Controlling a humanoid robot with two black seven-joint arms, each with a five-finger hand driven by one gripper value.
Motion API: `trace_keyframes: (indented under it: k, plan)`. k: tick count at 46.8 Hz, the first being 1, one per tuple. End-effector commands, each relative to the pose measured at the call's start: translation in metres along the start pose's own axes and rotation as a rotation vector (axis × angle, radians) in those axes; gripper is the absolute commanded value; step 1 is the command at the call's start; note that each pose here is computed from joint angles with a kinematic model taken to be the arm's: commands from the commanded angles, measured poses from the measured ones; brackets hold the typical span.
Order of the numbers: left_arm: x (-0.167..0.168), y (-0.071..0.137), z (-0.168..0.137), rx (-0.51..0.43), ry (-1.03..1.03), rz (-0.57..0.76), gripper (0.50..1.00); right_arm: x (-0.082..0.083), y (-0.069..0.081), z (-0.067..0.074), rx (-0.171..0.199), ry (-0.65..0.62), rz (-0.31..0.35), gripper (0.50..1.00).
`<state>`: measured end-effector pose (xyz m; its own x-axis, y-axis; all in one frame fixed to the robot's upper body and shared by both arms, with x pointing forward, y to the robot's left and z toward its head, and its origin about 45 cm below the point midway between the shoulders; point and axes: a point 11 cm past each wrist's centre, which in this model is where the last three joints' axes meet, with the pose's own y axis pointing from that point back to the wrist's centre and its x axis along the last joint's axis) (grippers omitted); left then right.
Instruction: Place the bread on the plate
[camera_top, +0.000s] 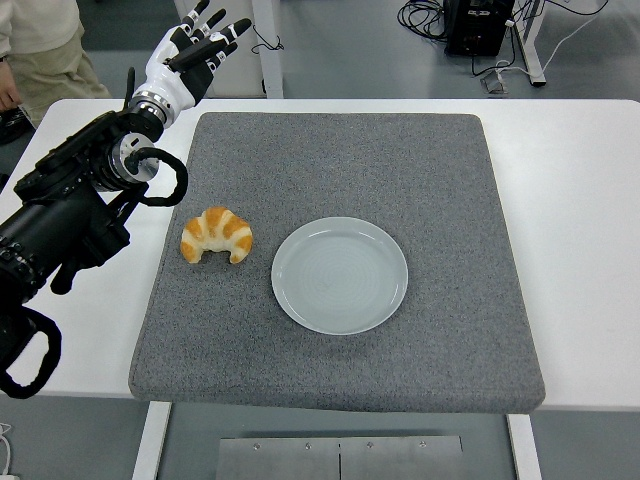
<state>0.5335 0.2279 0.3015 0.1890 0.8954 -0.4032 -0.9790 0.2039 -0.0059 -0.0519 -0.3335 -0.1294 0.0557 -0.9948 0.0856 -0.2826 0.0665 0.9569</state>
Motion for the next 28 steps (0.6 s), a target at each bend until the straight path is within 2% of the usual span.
trace_keyframes:
  k: [1,12,18,28]
  plan:
    - [-0.008,0.003,0.01,-0.006,-0.03,-0.009,0.978,0.0,0.0,0.0,0.0,0.0,0.0,1.0]
    - [-0.018,0.019,0.032,-0.003,-0.188,-0.075,0.978,0.0,0.0,0.0,0.0,0.0,0.0,1.0]
    - [-0.031,0.028,0.054,-0.036,-0.304,-0.137,0.978,0.0,0.0,0.0,0.0,0.0,0.0,1.0]
    - [-0.037,0.049,0.073,-0.025,-0.626,-0.236,0.978,0.0,0.0,0.0,0.0,0.0,0.0,1.0]
